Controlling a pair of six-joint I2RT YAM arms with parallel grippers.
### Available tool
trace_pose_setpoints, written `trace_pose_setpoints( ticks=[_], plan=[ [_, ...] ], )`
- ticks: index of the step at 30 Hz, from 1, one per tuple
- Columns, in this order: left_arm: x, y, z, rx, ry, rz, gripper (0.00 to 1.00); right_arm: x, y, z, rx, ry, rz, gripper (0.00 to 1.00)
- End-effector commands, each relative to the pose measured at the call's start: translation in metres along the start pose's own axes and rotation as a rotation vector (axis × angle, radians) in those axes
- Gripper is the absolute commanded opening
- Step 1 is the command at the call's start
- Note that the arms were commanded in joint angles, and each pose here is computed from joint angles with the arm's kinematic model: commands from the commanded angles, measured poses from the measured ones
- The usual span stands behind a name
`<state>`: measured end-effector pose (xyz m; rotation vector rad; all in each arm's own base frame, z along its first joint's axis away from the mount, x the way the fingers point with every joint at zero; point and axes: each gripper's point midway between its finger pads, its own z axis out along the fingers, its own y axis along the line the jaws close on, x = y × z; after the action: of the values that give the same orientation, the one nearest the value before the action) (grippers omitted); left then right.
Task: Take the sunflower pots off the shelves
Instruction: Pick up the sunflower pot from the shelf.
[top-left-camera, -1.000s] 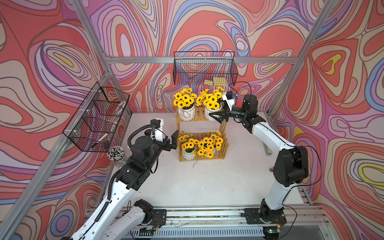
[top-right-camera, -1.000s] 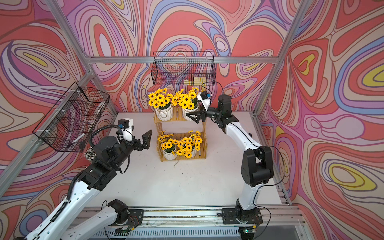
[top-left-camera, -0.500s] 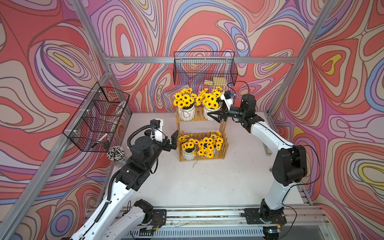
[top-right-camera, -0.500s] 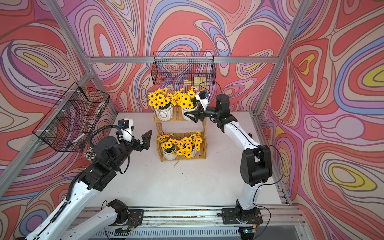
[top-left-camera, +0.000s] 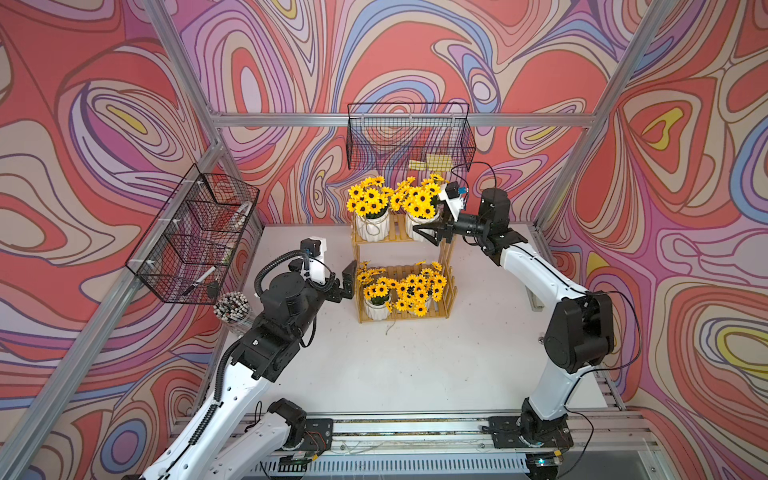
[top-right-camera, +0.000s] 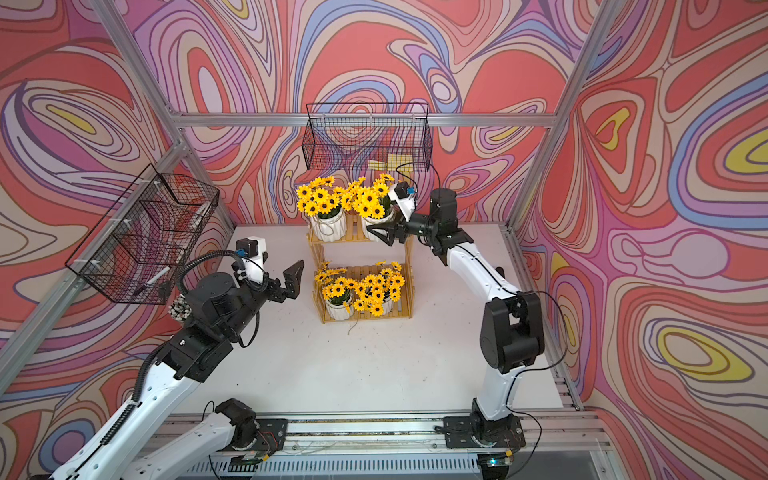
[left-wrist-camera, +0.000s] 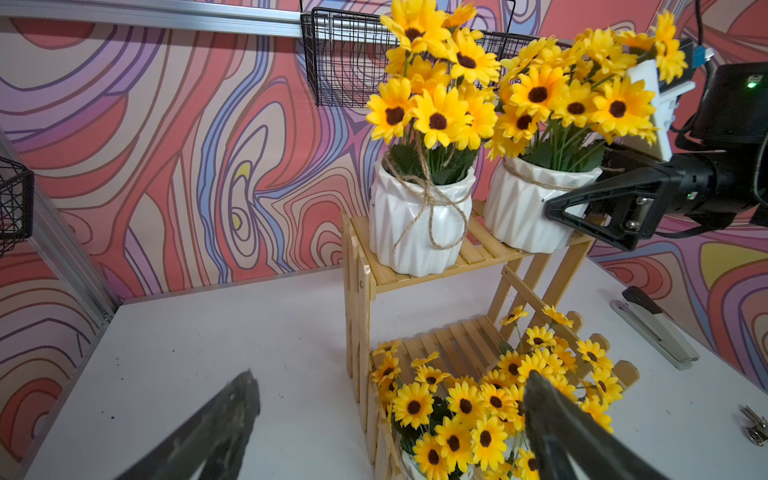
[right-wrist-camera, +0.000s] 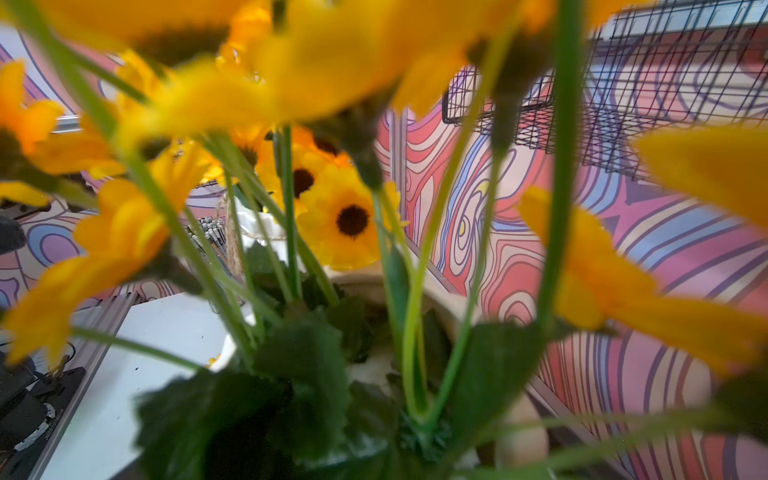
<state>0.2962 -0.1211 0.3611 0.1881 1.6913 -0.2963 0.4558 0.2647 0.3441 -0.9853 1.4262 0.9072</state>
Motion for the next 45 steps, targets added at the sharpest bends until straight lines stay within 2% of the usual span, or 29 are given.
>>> trace_pose_setpoints(
  ticks=[1,4,6,35,45],
  plan=[
    [-0.001,0.001,-0.003,0.002,-0.012,-0.003,1.00,0.002,0.009,0.000,0.012,0.011,0.026,0.00],
    [-0.004,0.000,-0.004,0.008,-0.012,0.002,1.00,0.006,0.006,0.000,0.029,0.008,0.033,0.00],
    [-0.007,0.000,-0.006,0.008,-0.018,0.006,1.00,-0.008,0.010,-0.004,0.042,-0.014,0.013,0.00],
    [-0.016,-0.003,-0.010,0.028,-0.025,0.028,1.00,-0.064,0.034,-0.027,0.056,-0.125,-0.088,0.00],
    [-0.019,-0.007,-0.007,0.045,-0.032,0.040,1.00,-0.071,0.072,-0.036,0.070,-0.102,-0.128,0.00]
  ],
)
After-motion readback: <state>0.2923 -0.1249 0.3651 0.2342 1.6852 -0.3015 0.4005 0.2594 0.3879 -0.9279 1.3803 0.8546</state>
